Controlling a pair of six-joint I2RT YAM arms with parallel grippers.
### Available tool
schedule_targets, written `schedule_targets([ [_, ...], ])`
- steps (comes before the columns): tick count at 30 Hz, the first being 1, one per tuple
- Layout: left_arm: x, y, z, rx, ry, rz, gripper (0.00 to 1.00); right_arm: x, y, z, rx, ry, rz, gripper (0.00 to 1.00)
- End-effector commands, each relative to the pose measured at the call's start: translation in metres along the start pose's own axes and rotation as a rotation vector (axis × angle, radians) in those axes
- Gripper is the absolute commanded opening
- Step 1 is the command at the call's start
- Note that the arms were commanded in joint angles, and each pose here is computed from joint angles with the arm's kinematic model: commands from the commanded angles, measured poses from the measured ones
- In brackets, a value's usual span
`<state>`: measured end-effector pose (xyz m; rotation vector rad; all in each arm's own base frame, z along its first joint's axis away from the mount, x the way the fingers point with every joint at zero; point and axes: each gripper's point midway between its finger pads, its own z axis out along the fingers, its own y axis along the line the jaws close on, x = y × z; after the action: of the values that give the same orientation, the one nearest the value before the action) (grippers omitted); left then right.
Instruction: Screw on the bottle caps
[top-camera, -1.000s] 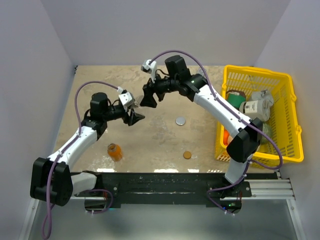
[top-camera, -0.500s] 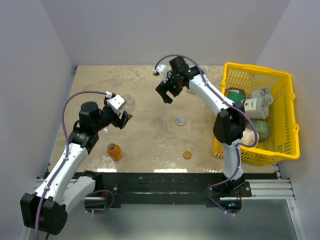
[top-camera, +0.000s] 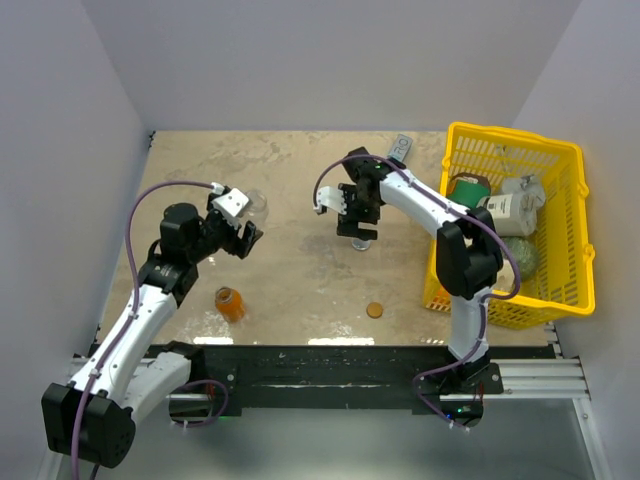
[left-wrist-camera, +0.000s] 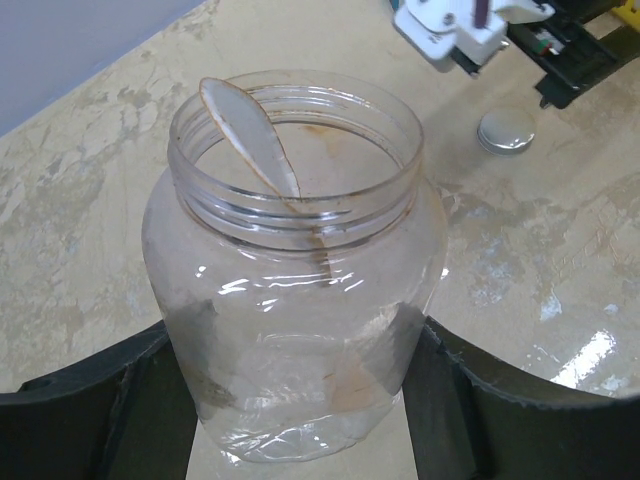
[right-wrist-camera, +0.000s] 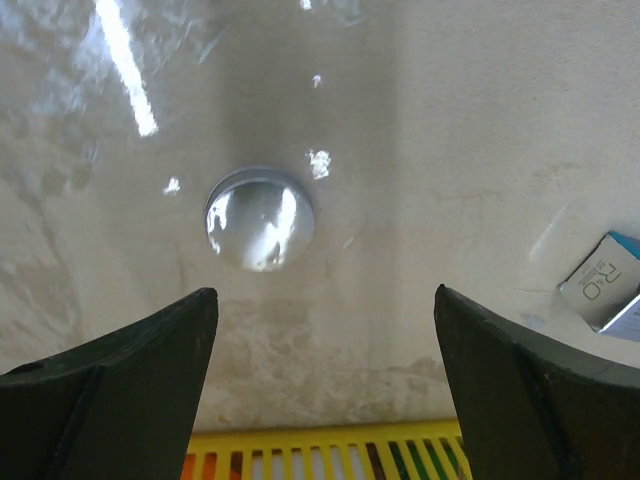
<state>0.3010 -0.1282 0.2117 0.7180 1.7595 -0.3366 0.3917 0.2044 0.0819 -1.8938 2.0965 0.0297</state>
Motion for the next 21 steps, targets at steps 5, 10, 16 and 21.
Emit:
schedule_targets([
  [5,-0.011,0.002,0.001,-0.004,-0.05,-0.013,0.0,0.006,0.003,-0.004,-0.064,0.021,-0.293,0.91],
  [10,-0.005,0.001,0.002,-0.003,-0.044,-0.025,0.0,0.001,0.012,0.006,-0.095,0.002,-0.312,0.9],
  [16,-0.007,0.003,0.003,-0.008,-0.053,-0.03,0.0,-0.002,0.023,0.021,-0.109,0.005,-0.33,0.89],
  [21,-0.005,0.003,0.005,-0.006,-0.052,-0.04,0.0,-0.005,0.025,0.026,-0.079,-0.011,-0.367,0.88],
])
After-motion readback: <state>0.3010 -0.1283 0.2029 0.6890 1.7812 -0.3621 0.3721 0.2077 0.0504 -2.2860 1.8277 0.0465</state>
